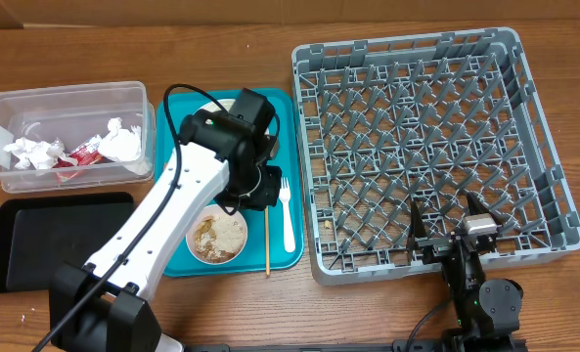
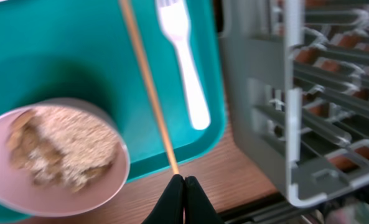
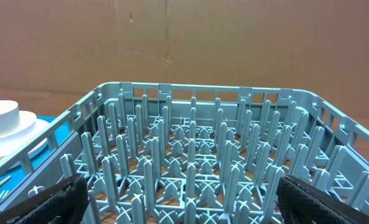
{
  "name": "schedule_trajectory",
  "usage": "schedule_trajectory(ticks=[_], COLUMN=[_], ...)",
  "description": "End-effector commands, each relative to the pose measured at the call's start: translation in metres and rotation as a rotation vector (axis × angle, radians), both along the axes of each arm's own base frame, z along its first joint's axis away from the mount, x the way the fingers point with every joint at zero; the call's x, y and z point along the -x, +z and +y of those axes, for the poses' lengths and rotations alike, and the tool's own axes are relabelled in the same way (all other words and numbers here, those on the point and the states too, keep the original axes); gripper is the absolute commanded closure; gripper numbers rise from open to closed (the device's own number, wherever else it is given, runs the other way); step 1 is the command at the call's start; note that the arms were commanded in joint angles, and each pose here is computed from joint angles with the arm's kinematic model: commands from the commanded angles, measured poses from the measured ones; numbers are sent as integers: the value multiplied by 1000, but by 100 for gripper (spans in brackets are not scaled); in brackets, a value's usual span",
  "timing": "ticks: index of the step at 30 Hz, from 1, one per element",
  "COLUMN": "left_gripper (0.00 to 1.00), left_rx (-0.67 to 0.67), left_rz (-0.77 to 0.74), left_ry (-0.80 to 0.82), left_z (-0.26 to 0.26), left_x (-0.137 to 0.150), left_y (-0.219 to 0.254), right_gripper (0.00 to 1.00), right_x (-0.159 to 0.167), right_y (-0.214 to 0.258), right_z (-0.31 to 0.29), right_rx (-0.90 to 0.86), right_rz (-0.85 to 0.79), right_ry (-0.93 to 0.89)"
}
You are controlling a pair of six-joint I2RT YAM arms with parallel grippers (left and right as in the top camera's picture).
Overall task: Sort waste into correct bins and load items into the dishwasher
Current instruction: 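Move the left gripper to the rice bowl and grip its rim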
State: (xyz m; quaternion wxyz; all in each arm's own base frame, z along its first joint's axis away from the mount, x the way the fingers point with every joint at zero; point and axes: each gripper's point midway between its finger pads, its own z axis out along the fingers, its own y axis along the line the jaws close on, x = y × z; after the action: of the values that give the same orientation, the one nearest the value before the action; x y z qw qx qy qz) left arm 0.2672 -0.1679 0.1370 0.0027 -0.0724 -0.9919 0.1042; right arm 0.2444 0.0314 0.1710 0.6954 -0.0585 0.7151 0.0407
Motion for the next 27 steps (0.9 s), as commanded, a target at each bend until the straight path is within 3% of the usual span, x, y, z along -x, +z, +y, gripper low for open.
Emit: schedule_trajectory(ticks=[1, 3, 5, 12, 27], left_gripper=[88, 68, 62, 63, 66], left_rx=[-138, -137, -143, -274, -265], left_rz=[-37, -38, -39, -26, -36], left_ry=[92, 76, 84, 194, 200], left_z=[12, 8, 6, 28, 31], left_x=[-1, 1, 3, 12, 17], left_y=[-5, -5, -5, -26, -77], right_gripper=[0, 0, 0, 0, 0], right_x=[0, 0, 0, 0, 0], right_y=[-2, -2, -2, -2, -2], right_z=[-1, -1, -1, -1, -1], right_rx=[4, 4, 4, 4, 4], right_rz=[-2, -2, -2, -2, -2], right_ry=[-5, -5, -5, -5, -5])
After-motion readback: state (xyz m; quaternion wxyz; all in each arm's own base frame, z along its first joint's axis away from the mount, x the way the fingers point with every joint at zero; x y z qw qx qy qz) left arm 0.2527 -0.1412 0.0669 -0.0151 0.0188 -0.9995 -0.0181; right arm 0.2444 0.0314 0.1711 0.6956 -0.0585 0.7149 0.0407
